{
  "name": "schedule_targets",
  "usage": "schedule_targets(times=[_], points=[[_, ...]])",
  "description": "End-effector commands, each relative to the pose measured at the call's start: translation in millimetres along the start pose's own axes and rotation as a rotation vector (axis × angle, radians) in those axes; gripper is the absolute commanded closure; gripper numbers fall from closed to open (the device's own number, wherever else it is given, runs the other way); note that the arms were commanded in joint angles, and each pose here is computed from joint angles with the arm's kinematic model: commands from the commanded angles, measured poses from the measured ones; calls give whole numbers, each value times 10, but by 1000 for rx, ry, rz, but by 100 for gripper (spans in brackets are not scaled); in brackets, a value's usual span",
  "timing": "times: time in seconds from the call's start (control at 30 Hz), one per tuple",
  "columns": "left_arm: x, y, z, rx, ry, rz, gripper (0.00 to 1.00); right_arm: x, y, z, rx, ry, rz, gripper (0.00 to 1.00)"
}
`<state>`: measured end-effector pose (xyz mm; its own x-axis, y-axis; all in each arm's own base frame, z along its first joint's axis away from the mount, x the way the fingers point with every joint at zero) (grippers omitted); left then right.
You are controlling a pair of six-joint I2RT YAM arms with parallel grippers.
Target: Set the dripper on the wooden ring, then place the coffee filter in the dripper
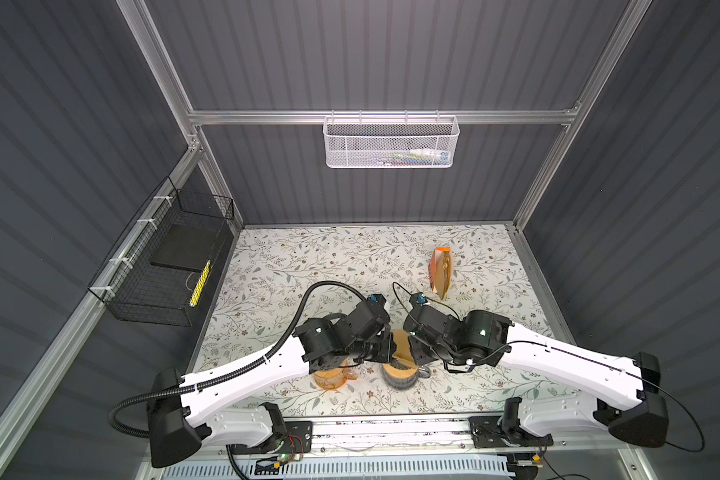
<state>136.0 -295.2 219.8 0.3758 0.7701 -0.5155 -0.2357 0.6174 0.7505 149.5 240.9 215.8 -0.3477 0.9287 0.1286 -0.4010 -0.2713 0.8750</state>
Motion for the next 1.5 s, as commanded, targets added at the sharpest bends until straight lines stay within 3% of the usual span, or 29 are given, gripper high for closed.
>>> schedule_targets(times=[0.0, 0.87, 1.23, 1.47], points=[[60, 4, -56, 8, 8, 19, 83, -9, -75, -38, 8, 3, -15, 90], [183, -122, -134, 38, 14, 72, 83, -5, -198, -89, 27, 17, -27, 90], [21, 53, 0, -16, 15, 12, 83, -25, -122, -74, 10, 6, -17, 89], [88, 41, -69, 14, 16, 40, 83, -21, -133, -71, 10, 8, -18, 89]])
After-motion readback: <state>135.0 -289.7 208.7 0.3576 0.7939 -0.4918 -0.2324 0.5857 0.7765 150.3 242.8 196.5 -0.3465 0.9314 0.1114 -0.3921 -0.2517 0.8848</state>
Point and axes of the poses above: each gripper's point midway between its finger pads, its own y axis back along the fingers, its own x axis along the line the jaws close on, z = x × y, the point moved 3 cm from there along y, back along the fingers
